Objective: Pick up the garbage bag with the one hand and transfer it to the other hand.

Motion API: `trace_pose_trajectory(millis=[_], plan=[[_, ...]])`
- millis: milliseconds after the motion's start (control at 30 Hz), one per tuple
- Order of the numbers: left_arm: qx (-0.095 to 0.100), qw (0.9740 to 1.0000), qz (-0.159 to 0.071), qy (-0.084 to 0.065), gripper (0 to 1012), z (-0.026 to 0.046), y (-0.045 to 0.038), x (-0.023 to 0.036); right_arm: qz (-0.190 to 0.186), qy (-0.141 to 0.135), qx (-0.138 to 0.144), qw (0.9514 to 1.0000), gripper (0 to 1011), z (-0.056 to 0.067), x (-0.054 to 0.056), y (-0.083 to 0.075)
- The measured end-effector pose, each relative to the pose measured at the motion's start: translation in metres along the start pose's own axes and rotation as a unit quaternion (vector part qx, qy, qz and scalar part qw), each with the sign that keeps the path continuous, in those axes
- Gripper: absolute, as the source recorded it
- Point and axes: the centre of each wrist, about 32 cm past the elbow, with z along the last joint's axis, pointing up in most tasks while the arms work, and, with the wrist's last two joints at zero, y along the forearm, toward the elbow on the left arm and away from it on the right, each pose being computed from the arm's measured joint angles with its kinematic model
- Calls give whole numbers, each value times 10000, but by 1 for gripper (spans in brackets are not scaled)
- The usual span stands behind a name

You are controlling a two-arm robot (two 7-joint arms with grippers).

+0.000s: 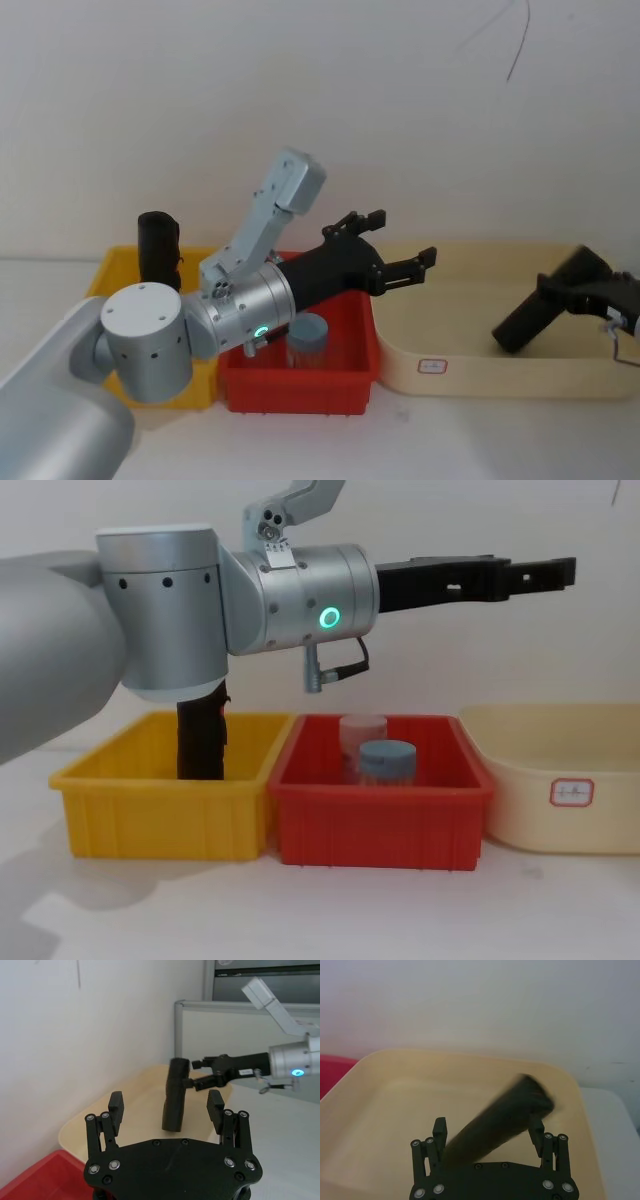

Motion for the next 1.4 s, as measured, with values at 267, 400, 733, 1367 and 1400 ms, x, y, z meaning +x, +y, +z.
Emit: trace_pose_trajectory(millis=[267, 400, 733, 1367, 1400], plan=[[-61, 9993, 379, 5, 1001, -11, 122, -18, 453, -67, -151, 9988, 1001, 8, -181, -153], [-73, 9981, 609, 1, 1001, -20, 200, -28, 704, -99, -172, 9973, 1001, -6, -323, -239], [-84, 9916, 1291, -53, 1001, -22, 433, -54, 1388, -154, -122, 9901, 1001, -55, -756, -456], [-10, 9616, 2736, -201, 1001, 17, 948, -79, 2634, -82, 365, 9640, 1001, -121, -1582, -705], [3, 9602, 2788, -200, 1001, 13, 964, -81, 2682, -69, 394, 9625, 1001, -123, -1615, -703]])
